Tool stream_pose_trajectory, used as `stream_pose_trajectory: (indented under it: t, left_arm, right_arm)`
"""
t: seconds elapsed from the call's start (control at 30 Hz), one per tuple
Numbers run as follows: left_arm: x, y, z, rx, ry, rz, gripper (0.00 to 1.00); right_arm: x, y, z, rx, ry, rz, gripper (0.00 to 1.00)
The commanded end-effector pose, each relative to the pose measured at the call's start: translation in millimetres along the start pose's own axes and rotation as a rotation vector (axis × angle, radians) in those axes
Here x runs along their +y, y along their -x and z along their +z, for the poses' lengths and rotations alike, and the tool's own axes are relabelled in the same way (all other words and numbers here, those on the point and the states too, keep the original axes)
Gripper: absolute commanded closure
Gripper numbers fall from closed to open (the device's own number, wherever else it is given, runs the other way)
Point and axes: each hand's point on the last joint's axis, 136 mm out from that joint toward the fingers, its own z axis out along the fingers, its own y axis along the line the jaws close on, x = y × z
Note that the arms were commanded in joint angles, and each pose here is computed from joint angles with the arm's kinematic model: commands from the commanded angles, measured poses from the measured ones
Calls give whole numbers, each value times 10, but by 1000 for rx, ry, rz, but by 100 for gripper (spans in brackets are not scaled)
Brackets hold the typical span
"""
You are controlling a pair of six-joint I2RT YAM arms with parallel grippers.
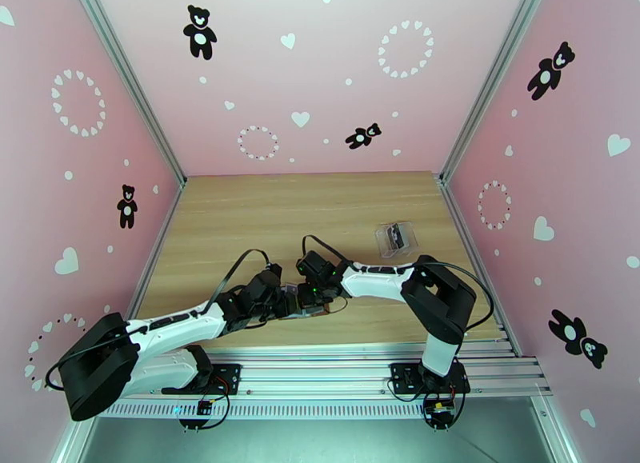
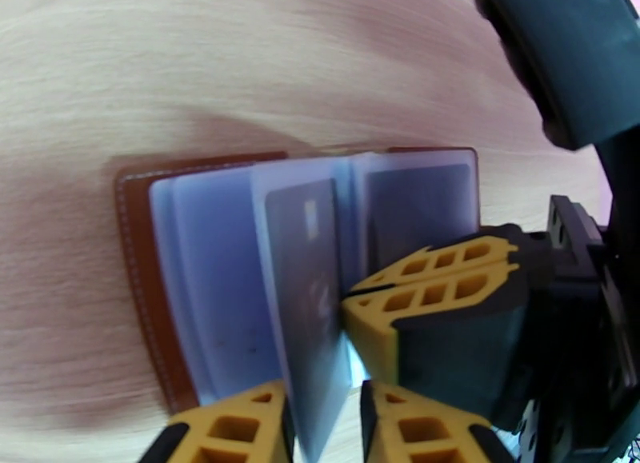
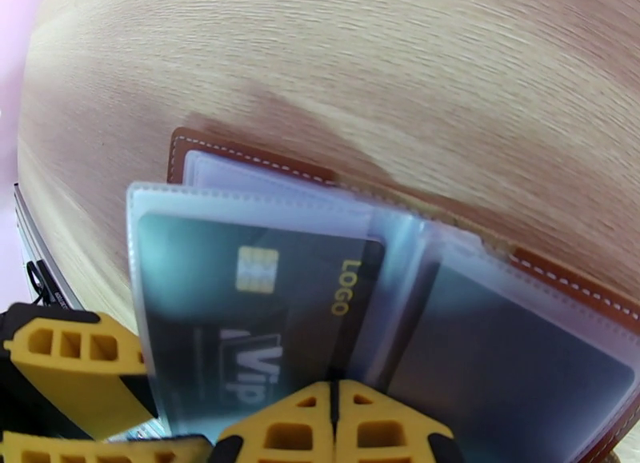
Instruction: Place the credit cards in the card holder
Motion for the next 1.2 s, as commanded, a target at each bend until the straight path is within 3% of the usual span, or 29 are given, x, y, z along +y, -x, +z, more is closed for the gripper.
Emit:
stream_pose_trajectory:
  t: [0.0,0.17,0.47,1.17]
  left_arm:
    - [-284,91,-43,-12,-93,27,72]
    - [-335,109,-67,-17,-109,32,72]
    - [-383,117,-49,-15,-129,27,72]
    - [-613,141,142,24,-141,52,73]
  right_arm:
    - [-103,-157,44,38,-19,22,97]
    - [42,-89,-111,-7,42,9,86]
    - [11,26,-522,-116,22,4,72]
    - [-548,27,-933,-204,-48,80,71]
